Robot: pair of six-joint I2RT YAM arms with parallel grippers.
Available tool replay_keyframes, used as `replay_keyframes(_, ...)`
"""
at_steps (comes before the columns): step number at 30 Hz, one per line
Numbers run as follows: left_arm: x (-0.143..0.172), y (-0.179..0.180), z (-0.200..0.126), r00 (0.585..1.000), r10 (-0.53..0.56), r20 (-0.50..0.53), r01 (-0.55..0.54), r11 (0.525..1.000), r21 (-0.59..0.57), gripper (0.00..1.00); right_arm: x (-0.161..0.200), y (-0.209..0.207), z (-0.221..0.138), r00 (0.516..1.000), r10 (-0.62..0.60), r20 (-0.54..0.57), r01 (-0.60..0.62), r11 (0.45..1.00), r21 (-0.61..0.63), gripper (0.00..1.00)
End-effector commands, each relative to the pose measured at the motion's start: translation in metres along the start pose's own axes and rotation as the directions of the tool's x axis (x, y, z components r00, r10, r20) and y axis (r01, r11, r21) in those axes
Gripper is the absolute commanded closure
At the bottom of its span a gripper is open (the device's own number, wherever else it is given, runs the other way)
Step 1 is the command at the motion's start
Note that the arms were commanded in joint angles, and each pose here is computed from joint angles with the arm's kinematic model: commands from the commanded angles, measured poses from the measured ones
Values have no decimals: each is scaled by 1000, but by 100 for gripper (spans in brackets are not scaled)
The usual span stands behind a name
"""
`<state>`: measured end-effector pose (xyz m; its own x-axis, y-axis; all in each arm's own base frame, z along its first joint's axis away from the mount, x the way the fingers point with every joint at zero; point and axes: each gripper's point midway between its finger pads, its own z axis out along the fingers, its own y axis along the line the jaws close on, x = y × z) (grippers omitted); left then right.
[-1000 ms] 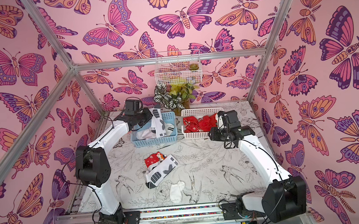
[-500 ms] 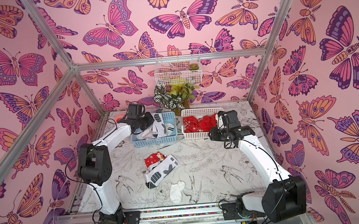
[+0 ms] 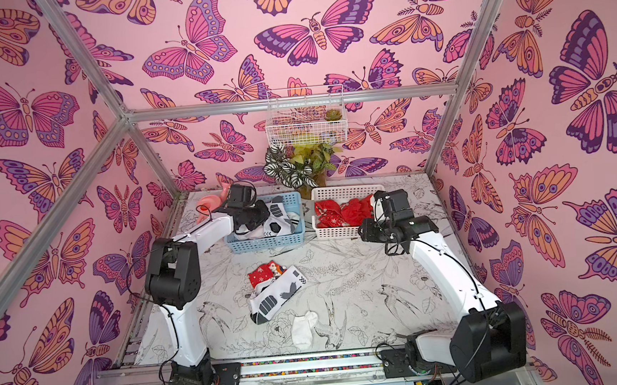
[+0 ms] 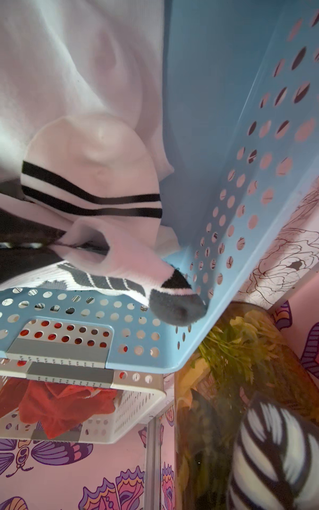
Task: Sort the socks into the basket by color
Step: Place the sock in the bin.
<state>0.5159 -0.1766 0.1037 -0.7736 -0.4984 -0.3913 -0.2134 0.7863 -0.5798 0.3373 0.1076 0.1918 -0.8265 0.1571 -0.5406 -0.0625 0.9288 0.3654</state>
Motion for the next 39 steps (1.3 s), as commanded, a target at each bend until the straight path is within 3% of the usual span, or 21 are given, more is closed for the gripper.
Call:
replay_keyframes(1,-2,-5,3,999,33,-3,-33,999,10,95,-10,4,-5,999,-24,24,24,1000,5,51)
replay_keyframes(6,-7,-8,3,999,53,12,-53,999,12,90,-10,4,-5,999,-25,25,25,1000,3,51)
replay_keyframes(13,-13,-9,0,997,71,33,-71,997,3,71,-10,5,-5,999,-27,25,27,1000,1,51)
replay_keyframes(17,-14,-9,-2,996,81,37,-81,997,-3,68,-10,5,-5,999,-28,25,28,1000,-3,51)
replay_keyframes(25,-27,-13,-25,988,130,82,-127,991,-39,52,-9,6,-4,999,-25,23,25,1000,-7,51)
replay_keyframes(39,-36,-25,-81,965,228,134,-218,972,-82,48,-10,8,-4,999,-22,29,23,1000,-19,51)
